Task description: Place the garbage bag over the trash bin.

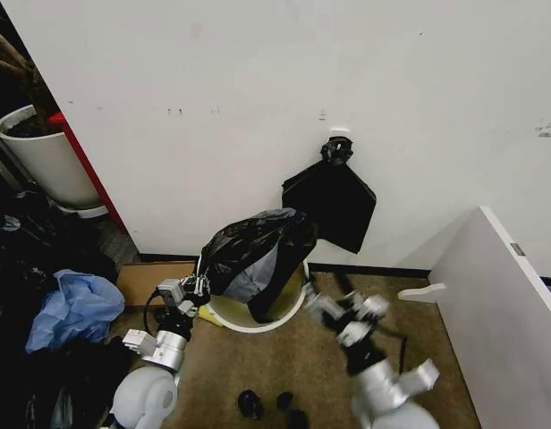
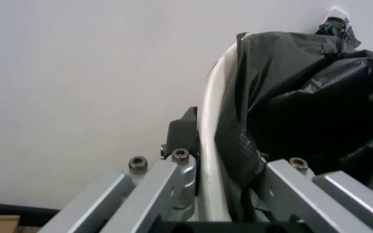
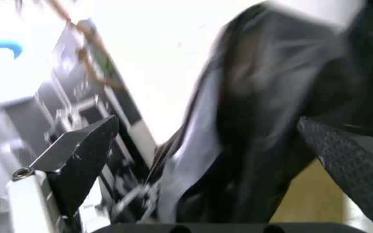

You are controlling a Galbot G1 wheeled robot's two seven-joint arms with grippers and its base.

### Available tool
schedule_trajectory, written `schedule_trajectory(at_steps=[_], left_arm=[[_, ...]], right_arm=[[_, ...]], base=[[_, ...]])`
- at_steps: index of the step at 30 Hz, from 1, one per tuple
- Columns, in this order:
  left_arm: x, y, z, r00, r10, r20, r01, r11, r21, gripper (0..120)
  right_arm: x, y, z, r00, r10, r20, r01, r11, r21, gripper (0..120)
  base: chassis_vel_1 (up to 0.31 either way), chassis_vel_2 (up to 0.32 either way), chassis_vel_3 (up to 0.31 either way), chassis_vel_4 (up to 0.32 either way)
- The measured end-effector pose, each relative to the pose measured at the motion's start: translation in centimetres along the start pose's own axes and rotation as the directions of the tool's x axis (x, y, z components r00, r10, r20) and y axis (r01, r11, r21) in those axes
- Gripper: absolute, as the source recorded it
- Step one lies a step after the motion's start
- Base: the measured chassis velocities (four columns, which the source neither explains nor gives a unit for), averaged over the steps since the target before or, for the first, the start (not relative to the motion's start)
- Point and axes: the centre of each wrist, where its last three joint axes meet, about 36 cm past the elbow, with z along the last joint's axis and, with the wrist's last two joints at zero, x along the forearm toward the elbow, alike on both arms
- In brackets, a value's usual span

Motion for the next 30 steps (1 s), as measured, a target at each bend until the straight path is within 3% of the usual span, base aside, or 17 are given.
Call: schedule_trajectory(at_steps=[1, 3, 5, 7, 9, 13, 30], left_arm=[[0.0, 0.0, 0.0, 1.000, 0.000, 0.000, 0.000, 1.000, 0.000, 5], [0.0, 0.0, -0.1, 1.000, 0.006, 0.001, -0.006, 1.000, -0.003, 5], [0.0, 0.0, -0.1, 1.000, 0.007, 0.001, -0.007, 1.000, -0.004, 5], [0.1, 0.0, -0.1, 1.000, 0.011, 0.002, -0.011, 1.000, -0.006, 5], [0.1, 0.1, 0.0, 1.000, 0.012, 0.000, -0.012, 1.000, -0.006, 5], [0.0, 0.2, 0.0, 1.000, 0.015, -0.002, -0.015, 1.000, -0.007, 5], [-0.4, 0.3, 0.2, 1.000, 0.019, -0.013, -0.019, 1.000, -0.004, 5]], right_arm=[[0.0, 0.0, 0.0, 1.000, 0.000, 0.000, 0.000, 1.000, 0.000, 100], [-0.5, 1.0, 0.9, 0.999, 0.021, -0.038, -0.015, 0.988, 0.152, 95], [-0.6, 1.0, 1.0, 0.999, 0.026, -0.040, -0.019, 0.985, 0.171, 95], [-1.3, 0.9, 1.6, 0.996, 0.076, -0.044, -0.059, 0.950, 0.306, 86], [-1.9, 1.0, 1.7, 0.993, 0.103, -0.051, -0.080, 0.938, 0.339, 77], [-2.3, 1.1, 1.5, 0.990, 0.118, -0.076, -0.086, 0.939, 0.332, 68], [-3.2, 1.2, 1.5, 0.989, 0.067, -0.132, -0.038, 0.977, 0.209, 67]], base=[[0.000, 0.000, 0.000, 0.000], [0.000, 0.000, 0.000, 0.000], [0.000, 0.000, 0.000, 0.000], [0.000, 0.000, 0.000, 0.000], [0.000, 0.000, 0.000, 0.000], [0.000, 0.000, 0.000, 0.000], [0.000, 0.000, 0.000, 0.000]])
